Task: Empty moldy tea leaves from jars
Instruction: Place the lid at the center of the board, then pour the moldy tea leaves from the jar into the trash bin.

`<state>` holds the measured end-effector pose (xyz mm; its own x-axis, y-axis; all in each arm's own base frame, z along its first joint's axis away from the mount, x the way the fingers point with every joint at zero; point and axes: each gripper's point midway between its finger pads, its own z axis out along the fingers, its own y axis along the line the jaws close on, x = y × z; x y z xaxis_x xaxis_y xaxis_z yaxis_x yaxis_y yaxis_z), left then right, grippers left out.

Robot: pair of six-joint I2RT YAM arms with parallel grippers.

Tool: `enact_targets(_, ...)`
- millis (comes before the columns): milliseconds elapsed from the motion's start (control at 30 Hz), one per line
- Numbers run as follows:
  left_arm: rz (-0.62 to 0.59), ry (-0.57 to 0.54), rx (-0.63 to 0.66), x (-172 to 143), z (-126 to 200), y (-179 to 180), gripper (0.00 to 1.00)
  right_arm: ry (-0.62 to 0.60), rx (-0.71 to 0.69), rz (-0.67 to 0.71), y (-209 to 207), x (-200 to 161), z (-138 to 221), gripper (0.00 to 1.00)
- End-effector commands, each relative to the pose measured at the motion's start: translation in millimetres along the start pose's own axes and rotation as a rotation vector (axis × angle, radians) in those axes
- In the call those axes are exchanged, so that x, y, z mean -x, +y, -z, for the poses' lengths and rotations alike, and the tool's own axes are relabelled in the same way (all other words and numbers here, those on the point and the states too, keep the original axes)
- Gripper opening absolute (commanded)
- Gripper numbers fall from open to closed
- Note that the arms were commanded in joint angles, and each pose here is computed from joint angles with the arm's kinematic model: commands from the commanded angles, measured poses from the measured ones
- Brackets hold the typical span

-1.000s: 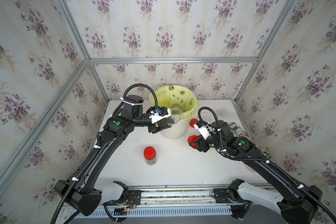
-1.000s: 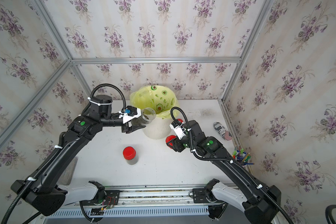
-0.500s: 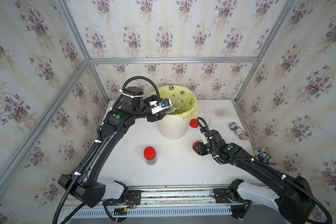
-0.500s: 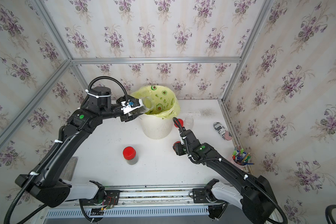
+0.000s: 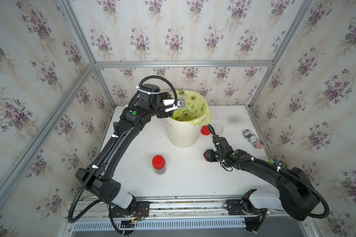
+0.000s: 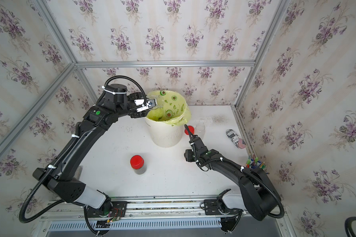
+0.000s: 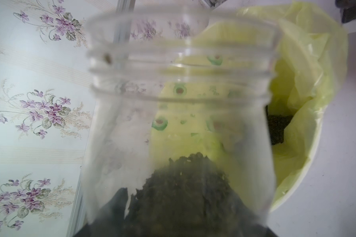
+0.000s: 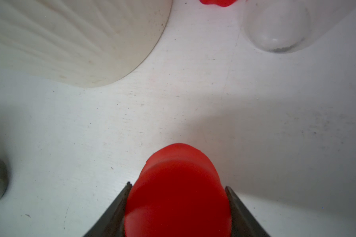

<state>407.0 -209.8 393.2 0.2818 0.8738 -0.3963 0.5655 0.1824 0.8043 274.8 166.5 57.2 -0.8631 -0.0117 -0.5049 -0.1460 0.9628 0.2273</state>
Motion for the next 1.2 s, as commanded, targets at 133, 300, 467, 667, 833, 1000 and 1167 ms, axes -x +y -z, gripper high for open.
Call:
enact_targets(133,-0.231,0.184,0.097,-14.8,-12.8,27.8,0.69,-0.003,0.029,-0.037,4.9,3.6,-12.6,0.43)
enact_targets(300,-0.362,0.29,0.128,-20.7,-21.6,39.4,0.7,0.009,0.033,-0.04,6.0,2.0,-19.5,0.48)
enact_targets(467,-0.489,0.37,0.124,-23.4,-28.0,42.0,0.7,0.01,0.02,-0.073,-5.6,8.4,-24.3,0.6)
enact_targets(667,-0.658,0.461,0.104,-26.0,-34.1,38.4,0.71,-0.001,0.043,-0.063,-1.4,13.8,-22.0,0.73)
enact_targets(833,-0.734,0.486,0.098,-24.5,-39.8,37.9,0.72,-0.008,0.06,-0.059,1.1,16.8,-20.6,0.8)
enact_targets(1000,-0.793,0.493,0.099,-23.1,-45.7,39.9,0.72,-0.013,0.08,-0.062,4.6,19.6,-18.2,0.84)
enact_targets(1167,-0.851,0.489,0.11,-19.3,-46.4,42.0,0.73,-0.022,0.111,-0.059,9.7,22.1,-10.8,0.87)
